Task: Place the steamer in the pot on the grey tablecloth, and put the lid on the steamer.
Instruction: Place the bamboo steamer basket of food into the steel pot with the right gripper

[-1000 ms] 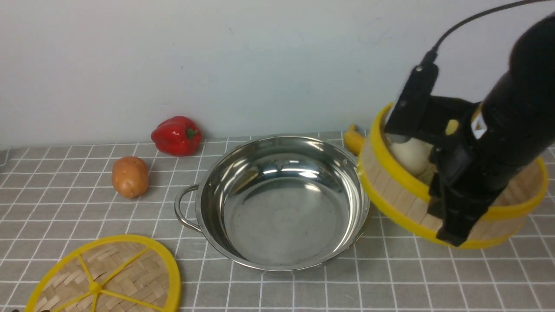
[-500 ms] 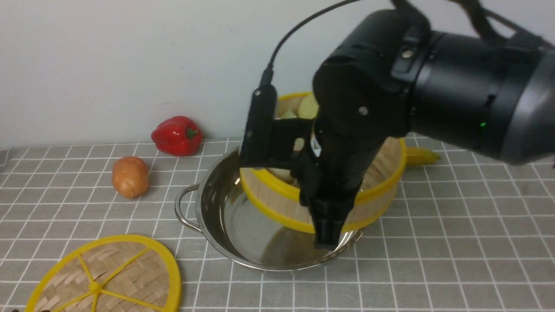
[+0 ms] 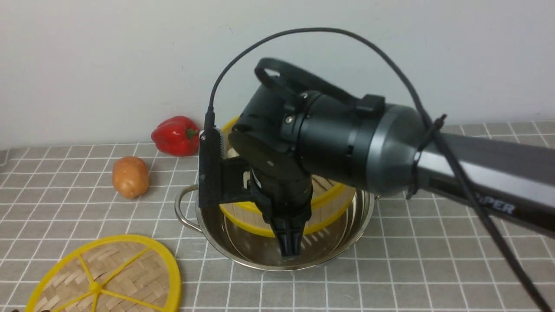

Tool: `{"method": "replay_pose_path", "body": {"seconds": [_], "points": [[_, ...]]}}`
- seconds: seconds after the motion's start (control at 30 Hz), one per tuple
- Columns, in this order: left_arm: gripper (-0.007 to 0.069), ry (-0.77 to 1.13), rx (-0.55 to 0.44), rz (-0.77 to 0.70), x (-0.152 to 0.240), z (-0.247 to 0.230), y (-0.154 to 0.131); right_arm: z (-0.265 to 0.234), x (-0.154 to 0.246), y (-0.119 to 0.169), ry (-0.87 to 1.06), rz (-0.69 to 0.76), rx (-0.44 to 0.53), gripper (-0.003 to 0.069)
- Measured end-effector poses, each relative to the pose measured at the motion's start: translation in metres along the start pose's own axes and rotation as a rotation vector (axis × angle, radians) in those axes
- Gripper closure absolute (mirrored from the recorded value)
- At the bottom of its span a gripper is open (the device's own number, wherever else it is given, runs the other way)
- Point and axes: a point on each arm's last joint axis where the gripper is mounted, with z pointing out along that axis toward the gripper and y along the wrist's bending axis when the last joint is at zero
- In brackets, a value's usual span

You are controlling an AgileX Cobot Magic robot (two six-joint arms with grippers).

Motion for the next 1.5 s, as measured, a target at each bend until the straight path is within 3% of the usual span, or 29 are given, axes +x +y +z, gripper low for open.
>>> {"method": "replay_pose_path", "body": {"seconds": [0.6,1.1,1.17,1.37,1.5], "points": [[0.0382,0.000,0.000,0.000,0.000,0.000,0.000,0.042,-0.009,0.015,0.049,0.001,-0.104,0.0547],[0.0382,0.000,0.000,0.000,0.000,0.000,0.000,0.049,-0.004,0.008,0.019,0.089,-0.168,0.0542],[0.0382,0.000,0.000,0.000,0.000,0.000,0.000,0.049,-0.005,0.008,0.015,0.096,-0.171,0.0521],[0.0382,0.000,0.000,0.000,0.000,0.000,0.000,0.044,-0.007,0.003,-0.009,0.102,-0.146,0.0324],[0.0382,0.000,0.000,0.000,0.000,0.000,0.000,0.032,-0.013,-0.007,-0.052,0.113,-0.110,0.0257]]}}
